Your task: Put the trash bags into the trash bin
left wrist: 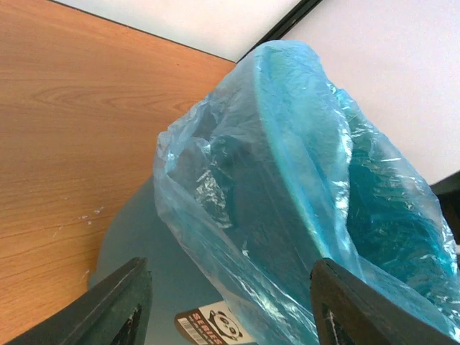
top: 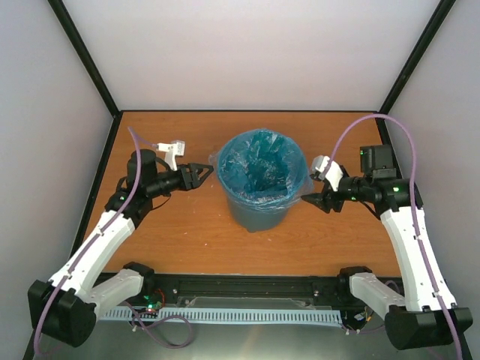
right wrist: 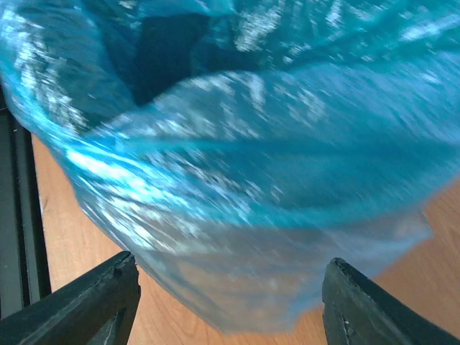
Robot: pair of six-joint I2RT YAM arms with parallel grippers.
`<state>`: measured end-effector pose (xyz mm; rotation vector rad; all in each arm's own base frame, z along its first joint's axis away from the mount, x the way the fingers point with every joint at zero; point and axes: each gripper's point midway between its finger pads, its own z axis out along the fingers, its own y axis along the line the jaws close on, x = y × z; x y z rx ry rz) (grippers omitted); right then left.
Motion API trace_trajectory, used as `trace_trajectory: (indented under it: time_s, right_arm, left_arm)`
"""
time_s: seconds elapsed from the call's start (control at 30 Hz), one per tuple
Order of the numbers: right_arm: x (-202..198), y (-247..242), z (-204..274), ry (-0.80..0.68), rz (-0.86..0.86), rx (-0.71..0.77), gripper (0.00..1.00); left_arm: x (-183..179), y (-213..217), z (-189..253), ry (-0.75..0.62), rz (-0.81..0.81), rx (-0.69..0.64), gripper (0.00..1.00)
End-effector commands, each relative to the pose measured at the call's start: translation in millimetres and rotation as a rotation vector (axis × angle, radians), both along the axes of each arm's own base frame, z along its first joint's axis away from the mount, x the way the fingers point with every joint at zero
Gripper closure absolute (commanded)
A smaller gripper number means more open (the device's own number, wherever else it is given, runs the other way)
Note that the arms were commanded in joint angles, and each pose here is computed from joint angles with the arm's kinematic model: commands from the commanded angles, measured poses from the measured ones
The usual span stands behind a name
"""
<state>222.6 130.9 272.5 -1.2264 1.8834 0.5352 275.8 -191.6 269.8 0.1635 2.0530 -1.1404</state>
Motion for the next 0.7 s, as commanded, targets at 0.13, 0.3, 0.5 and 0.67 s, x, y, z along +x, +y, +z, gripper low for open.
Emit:
trace_trajectory:
  time_s: [0.13,0.3,0.5,0.67]
  right_arm:
    - [-0.4,30.5,-25.9,-0.005,0.043,-0.063,0.46]
    - [-2.1,28.7,-56.6,0.015,0.016,-0.08,0.89]
    - [-5.9,23.7,-77.7,0.006,-0.011,-0.092,0.97]
    - [-7.8,20.6,-96.3,0.006,-0.02,-0.106,0.97]
  left_arm:
    - [16.4,-17.6,-1.9,0.016,-0.045,-0.073,0.65]
    - [5.7,-24.0,-25.4,0.03,-0.078,-0.063,0.97]
    - [-11.0,-34.3,-59.1,0.062,-0.114,-0.036,0.99]
    - [-14.6,-29.2,-96.9,0.117,-0.084,0.004,0.99]
